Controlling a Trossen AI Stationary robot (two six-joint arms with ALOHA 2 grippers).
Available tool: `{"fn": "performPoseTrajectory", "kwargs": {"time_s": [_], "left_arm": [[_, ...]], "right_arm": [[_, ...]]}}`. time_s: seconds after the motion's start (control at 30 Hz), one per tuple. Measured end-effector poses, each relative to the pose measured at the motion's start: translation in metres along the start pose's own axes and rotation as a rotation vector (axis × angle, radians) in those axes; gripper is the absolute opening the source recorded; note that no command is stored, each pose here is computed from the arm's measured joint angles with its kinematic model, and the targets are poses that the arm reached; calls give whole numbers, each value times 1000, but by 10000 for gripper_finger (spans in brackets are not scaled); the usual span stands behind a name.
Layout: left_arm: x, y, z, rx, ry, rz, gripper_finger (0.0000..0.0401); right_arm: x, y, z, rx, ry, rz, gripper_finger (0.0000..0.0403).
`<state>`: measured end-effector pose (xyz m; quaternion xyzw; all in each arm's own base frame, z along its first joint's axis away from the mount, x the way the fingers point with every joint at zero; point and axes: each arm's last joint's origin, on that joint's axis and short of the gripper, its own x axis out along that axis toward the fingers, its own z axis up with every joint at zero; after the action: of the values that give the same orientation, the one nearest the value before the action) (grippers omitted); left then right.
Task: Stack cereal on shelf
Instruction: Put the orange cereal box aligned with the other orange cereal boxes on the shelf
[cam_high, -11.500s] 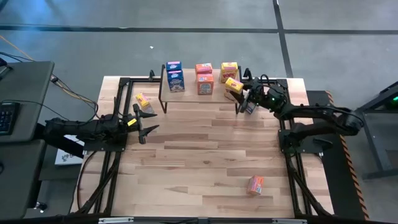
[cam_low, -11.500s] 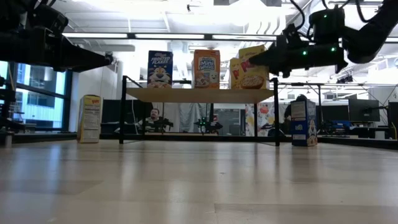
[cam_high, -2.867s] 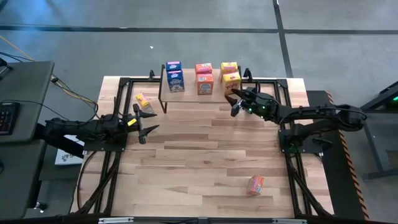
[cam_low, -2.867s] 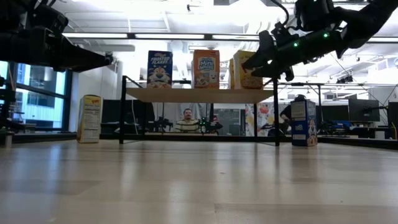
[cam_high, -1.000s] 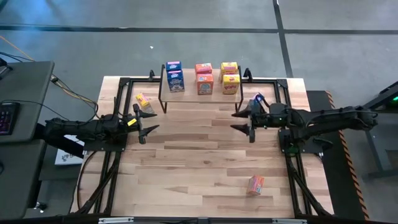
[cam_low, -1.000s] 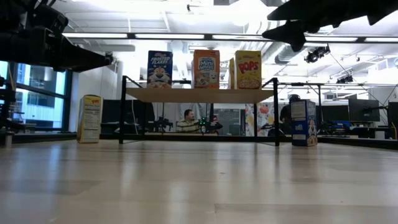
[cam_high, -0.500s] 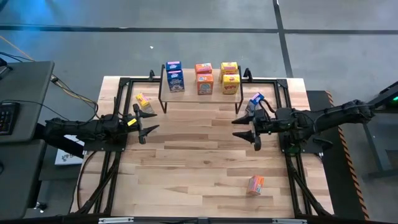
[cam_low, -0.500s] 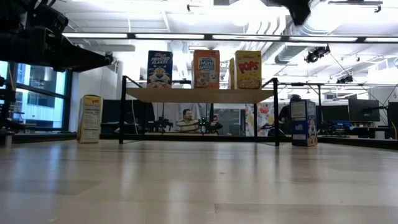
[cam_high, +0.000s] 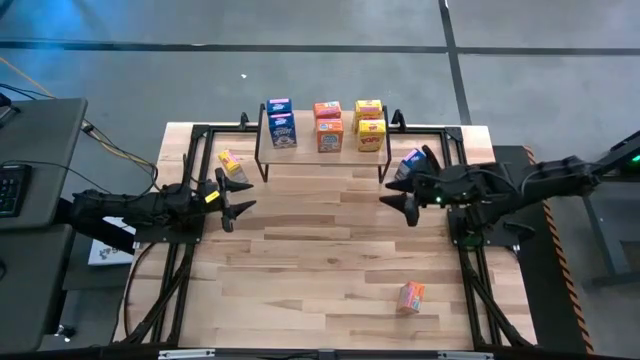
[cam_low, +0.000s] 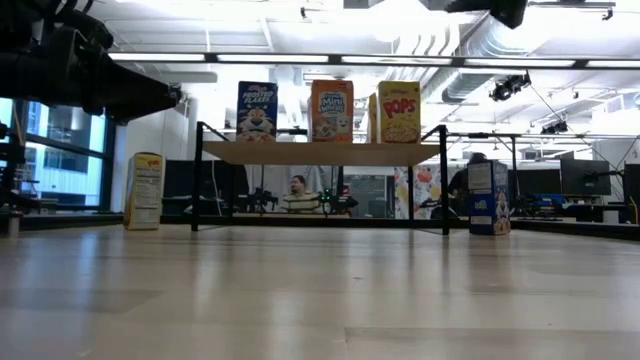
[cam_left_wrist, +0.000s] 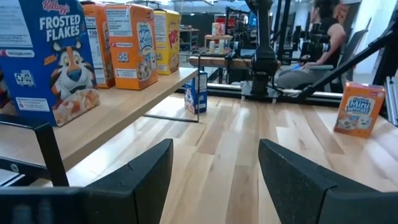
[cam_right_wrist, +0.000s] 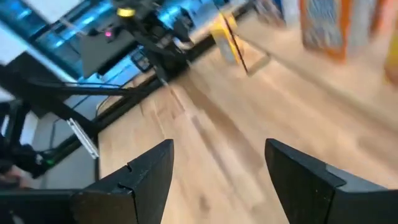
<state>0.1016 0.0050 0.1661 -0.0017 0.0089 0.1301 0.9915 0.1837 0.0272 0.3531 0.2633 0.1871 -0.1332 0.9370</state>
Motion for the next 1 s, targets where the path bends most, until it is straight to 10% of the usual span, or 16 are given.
{"fn": "performPoseTrajectory", "kwargs": {"time_s": [0.47,1.0], "left_arm": [[0,0,0,-119,1,-8,229],[0,0,0,-166,4,-7,229]], "right_arm": [[12,3,-28,648,543,-184,245],[16,42,-94,901,889,-528,245]]}}
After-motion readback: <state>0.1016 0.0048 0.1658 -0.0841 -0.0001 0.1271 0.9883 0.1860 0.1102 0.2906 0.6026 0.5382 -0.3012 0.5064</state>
